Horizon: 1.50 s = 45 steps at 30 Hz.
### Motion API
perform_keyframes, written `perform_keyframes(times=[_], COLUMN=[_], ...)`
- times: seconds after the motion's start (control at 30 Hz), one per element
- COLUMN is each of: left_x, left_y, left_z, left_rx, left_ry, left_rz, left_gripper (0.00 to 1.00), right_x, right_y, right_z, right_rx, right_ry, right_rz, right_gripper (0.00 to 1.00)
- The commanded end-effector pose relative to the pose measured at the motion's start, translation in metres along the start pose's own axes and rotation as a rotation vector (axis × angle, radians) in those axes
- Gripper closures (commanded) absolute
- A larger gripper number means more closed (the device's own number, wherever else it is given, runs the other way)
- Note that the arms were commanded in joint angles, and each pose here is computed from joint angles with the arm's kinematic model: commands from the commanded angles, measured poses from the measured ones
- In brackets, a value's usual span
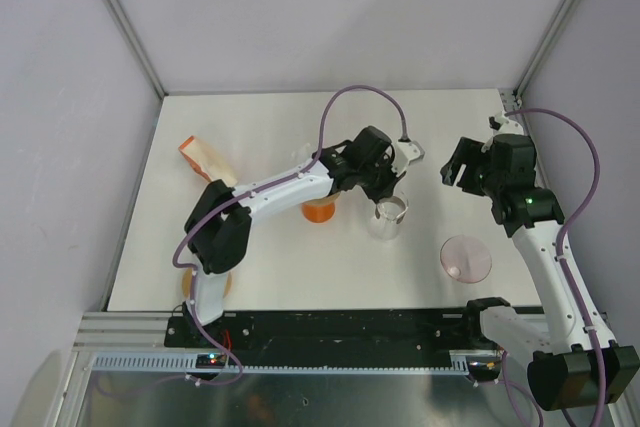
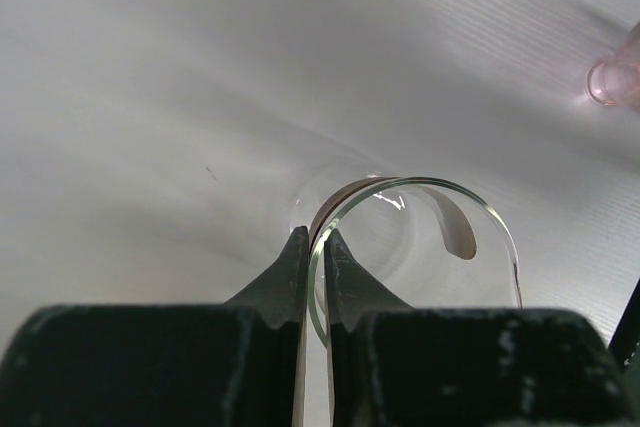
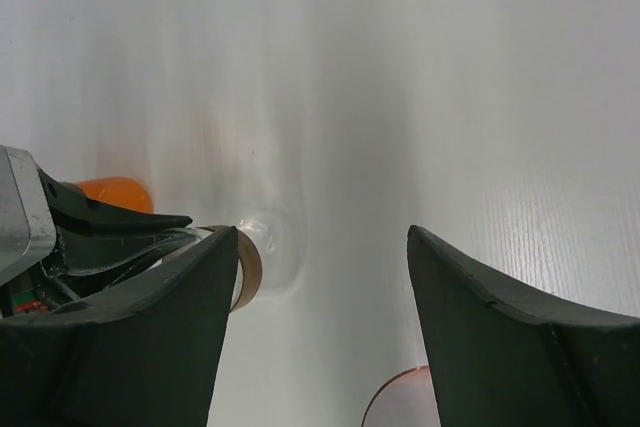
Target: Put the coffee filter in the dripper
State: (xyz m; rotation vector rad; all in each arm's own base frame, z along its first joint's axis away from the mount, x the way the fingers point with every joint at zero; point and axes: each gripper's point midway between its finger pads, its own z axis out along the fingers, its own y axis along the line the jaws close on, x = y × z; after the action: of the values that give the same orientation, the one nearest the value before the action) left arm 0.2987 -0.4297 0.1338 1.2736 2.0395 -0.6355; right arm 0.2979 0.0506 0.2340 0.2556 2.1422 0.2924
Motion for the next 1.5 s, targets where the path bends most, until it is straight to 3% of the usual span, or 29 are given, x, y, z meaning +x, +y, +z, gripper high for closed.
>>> perform_keyframes(times=[0.0, 0.33, 0.6, 0.8, 1.1, 1.47], left_x=[-0.034, -0.011, -0.028, -0.055, -0.069, -0.017], left_y=[-0.004, -0.001, -0.001, -0.006, -0.010, 0.018], left_z=[-0.010, -0.002, -0.021, -0.071, -0.164, -0.244], left_rx=[0.037, 0.055, 0.059, 0.032, -0.073, -0.272], left_ry=[-0.117, -0.071, -0.120, -0.205, -0.289, -0.168], left_rz=[0.071, 0.063, 0.056, 0.114, 0.229, 0.155], left_gripper=[0.96, 0.80, 0.37, 0.17, 0.06, 0.03], right_x=[-0.009, -0.012, -0.009, -0.006, 0.001, 0.007], right_y=[0.005, 0.008, 0.010, 0.013, 0.020, 0.029], right_z=[-0.003, -0.007, -0.010, -0.009, -0.009, -0.015], right_rx=[-0.036, -0.049, -0.062, -0.080, -0.125, -0.167], right_ry=[-0.037, -0.054, -0.044, -0.026, 0.008, 0.029], right_rz=[-0.015, -0.018, -0.019, -0.021, -0.024, -0.037], right_gripper=[0.27, 0.27, 0.27, 0.27, 0.26, 0.26])
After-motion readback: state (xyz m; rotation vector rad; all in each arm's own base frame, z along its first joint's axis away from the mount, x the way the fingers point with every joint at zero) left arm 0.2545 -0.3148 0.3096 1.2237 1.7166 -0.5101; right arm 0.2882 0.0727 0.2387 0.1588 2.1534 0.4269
